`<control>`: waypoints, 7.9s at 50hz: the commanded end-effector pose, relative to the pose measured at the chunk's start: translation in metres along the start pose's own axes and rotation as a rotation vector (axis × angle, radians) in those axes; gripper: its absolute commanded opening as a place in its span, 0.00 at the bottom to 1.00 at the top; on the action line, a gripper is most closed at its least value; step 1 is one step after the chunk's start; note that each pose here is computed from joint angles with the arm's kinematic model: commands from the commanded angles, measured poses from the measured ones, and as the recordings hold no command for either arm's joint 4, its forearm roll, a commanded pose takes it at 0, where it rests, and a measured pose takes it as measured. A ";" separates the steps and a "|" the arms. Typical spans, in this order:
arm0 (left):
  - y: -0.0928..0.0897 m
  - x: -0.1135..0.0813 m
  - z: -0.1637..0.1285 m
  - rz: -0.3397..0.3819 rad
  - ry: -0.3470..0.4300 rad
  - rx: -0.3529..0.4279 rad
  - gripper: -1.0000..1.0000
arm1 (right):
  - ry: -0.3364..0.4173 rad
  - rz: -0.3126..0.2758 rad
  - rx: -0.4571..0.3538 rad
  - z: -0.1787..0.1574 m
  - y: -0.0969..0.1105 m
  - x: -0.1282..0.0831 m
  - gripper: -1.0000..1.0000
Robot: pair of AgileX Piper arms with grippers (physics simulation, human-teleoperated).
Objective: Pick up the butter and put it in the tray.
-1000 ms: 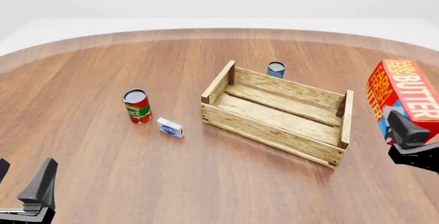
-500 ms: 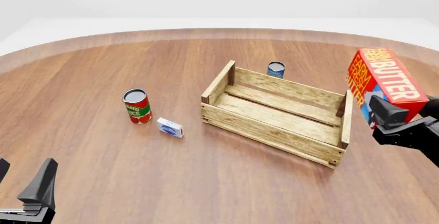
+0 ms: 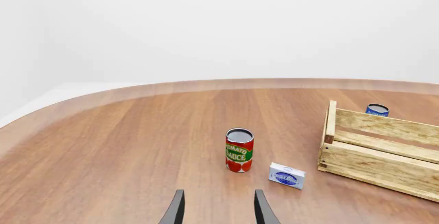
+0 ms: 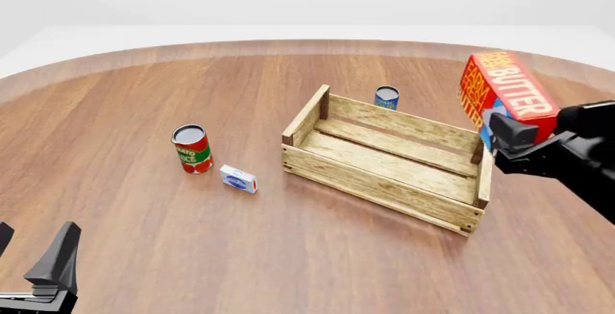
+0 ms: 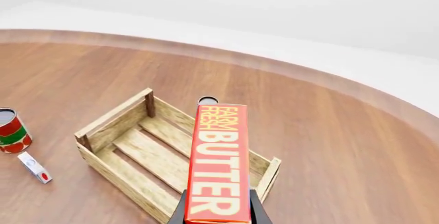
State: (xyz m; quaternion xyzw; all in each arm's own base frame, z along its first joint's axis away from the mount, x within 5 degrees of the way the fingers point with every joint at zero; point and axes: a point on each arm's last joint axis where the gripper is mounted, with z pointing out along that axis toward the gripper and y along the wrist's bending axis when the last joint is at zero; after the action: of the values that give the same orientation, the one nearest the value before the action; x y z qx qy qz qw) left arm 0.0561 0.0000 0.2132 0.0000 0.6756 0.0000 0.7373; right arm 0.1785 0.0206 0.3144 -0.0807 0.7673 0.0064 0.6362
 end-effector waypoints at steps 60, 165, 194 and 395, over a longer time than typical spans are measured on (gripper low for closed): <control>0.000 0.000 0.000 0.000 0.000 0.000 1.00 | 0.045 0.007 -0.138 0.095 0.038 -0.004 0.00; 0.000 0.000 0.000 0.000 0.000 0.000 1.00 | 0.199 0.026 -0.151 0.191 0.057 0.043 0.00; 0.000 0.000 0.000 0.000 0.000 0.000 1.00 | 0.235 0.039 -0.156 0.207 0.062 0.060 0.00; 0.000 0.000 0.000 0.000 0.000 0.000 1.00 | 0.289 0.063 -0.132 0.187 0.051 0.066 1.00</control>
State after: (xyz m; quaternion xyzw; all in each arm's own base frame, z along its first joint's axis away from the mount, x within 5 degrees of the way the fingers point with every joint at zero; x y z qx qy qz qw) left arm 0.0561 0.0000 0.2132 0.0000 0.6756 0.0000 0.7373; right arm 0.3477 0.0860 0.2051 -0.0987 0.8529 0.0651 0.5085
